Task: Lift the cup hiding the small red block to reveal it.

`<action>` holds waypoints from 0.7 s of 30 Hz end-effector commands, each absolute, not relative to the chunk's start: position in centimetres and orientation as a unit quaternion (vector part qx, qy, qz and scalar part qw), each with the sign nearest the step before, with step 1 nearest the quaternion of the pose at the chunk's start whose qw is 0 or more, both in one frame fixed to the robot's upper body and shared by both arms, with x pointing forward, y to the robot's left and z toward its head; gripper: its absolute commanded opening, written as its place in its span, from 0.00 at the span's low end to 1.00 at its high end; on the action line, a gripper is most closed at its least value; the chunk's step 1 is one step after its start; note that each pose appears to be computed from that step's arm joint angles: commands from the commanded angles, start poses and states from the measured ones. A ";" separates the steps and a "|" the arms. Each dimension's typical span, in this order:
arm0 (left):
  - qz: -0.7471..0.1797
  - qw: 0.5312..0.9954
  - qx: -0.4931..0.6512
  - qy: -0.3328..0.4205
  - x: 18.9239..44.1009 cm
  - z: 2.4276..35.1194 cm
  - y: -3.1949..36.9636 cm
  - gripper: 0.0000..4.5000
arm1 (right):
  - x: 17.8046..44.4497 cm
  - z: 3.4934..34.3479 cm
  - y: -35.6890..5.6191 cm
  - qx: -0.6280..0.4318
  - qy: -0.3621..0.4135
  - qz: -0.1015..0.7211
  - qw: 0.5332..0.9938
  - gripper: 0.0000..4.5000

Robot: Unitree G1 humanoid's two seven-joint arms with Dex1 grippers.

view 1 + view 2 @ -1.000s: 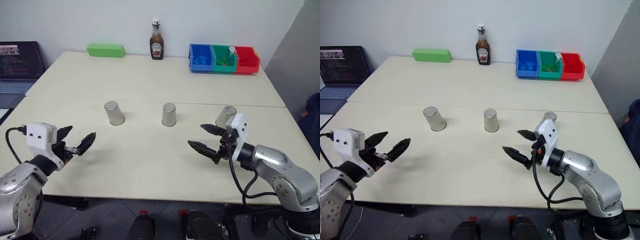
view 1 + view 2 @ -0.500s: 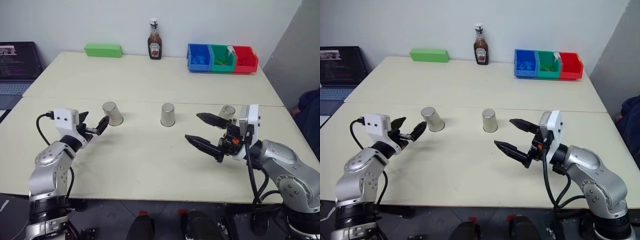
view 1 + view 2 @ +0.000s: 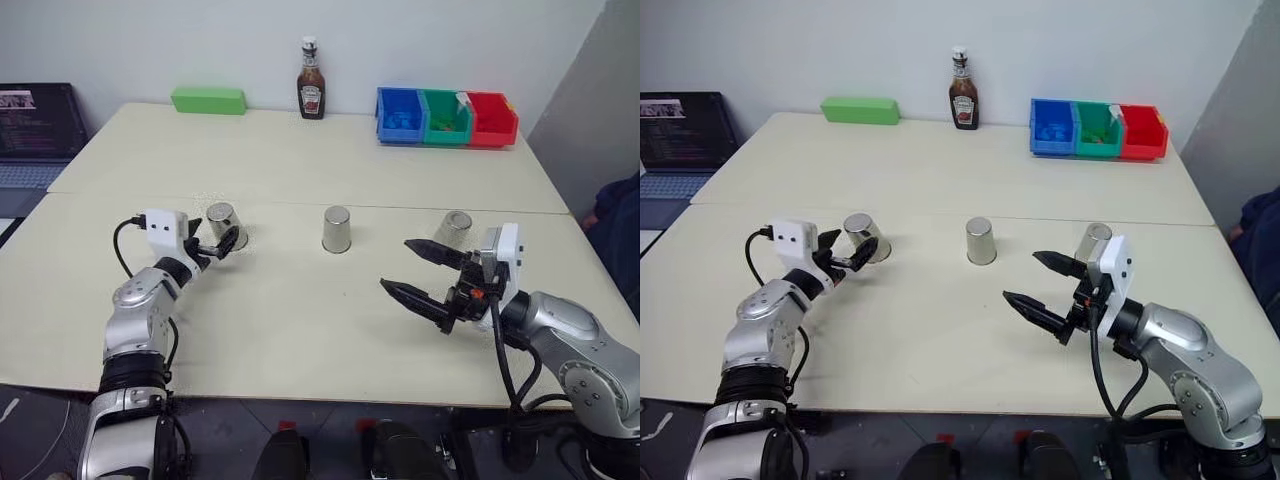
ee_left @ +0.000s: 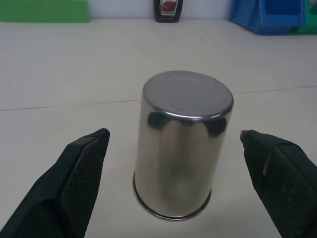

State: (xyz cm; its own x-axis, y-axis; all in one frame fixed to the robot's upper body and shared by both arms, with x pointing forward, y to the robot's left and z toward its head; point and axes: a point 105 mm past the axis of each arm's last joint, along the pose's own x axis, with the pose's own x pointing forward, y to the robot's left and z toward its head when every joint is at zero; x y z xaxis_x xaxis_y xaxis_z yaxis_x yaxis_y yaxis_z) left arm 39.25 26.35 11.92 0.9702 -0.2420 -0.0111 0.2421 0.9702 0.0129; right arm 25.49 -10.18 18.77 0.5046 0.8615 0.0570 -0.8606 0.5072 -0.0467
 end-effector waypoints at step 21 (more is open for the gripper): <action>-0.108 0.993 0.017 -0.038 41.4 13.3 26.7 0.62 | 25.4 19.8 -9.9 -0.009 -0.066 0.490 0.869 1.00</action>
State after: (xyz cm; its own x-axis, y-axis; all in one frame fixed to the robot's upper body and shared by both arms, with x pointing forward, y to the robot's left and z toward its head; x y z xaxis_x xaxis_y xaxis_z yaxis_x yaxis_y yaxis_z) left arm 41.24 26.18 11.60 0.9737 -0.2269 0.0214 0.2267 0.9739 0.0102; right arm 25.82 -10.09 18.65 0.5233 0.8496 0.0665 -0.8489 0.5265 -0.0463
